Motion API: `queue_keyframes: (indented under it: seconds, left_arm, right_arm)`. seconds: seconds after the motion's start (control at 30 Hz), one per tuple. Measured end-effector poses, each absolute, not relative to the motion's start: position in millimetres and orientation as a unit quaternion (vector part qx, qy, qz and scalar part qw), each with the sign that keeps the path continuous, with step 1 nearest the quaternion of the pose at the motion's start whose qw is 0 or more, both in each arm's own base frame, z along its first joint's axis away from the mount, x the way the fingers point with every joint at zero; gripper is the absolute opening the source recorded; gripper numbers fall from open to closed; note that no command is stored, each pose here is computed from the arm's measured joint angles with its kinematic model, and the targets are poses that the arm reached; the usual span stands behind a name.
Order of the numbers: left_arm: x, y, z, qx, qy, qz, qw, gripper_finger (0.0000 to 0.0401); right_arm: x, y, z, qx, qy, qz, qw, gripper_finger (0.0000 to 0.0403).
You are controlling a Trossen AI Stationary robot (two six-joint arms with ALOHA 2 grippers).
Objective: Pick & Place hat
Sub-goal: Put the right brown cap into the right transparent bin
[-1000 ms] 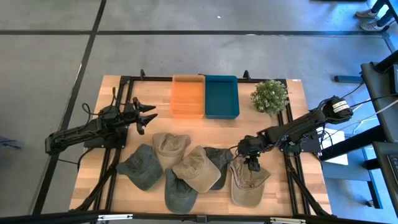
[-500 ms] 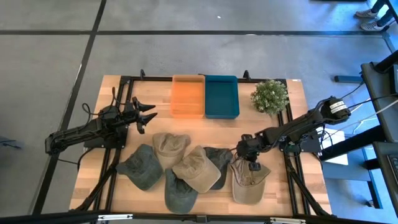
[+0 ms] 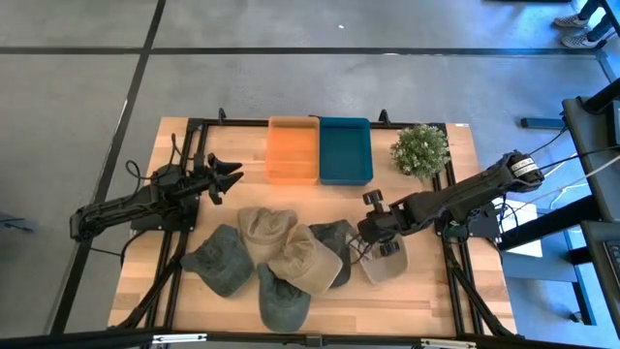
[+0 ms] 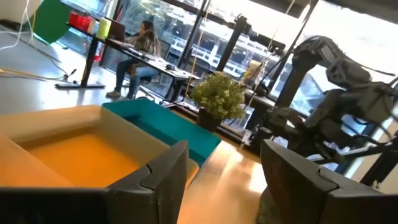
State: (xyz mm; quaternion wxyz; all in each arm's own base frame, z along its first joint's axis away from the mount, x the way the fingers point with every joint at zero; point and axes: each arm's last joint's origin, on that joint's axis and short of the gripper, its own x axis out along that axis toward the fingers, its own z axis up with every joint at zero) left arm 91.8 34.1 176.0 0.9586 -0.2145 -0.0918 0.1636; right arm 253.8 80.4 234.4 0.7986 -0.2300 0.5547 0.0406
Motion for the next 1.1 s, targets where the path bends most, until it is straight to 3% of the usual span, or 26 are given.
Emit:
queue_keyframes:
  seconds: [0.27,0.5,0.63,0.87,1.1]
  left_arm:
    - [96,33,181,-0.264,-0.108,0.111,0.952,0.0196]
    - [109,26,190,-0.251,-0.110,0.031,0.961,0.0196]
    - [124,21,201,-0.253,-0.096,0.009,0.963,0.0196]
    - [173,12,234,-0.217,-0.047,-0.042,0.974,0.0196]
    - [246,4,247,-0.193,0.031,-0.120,0.973,0.0196]
  right_arm:
    - [259,90,291,-0.380,0.472,0.052,0.794,0.0027]
    - [261,89,330,-0.468,0.302,0.149,0.817,0.0027]
    - [261,86,355,-0.504,0.160,0.213,0.821,0.0027]
    - [263,76,378,-0.515,-0.033,0.322,0.794,0.0027]
    - [262,67,392,-0.555,-0.085,0.274,0.781,0.0027]
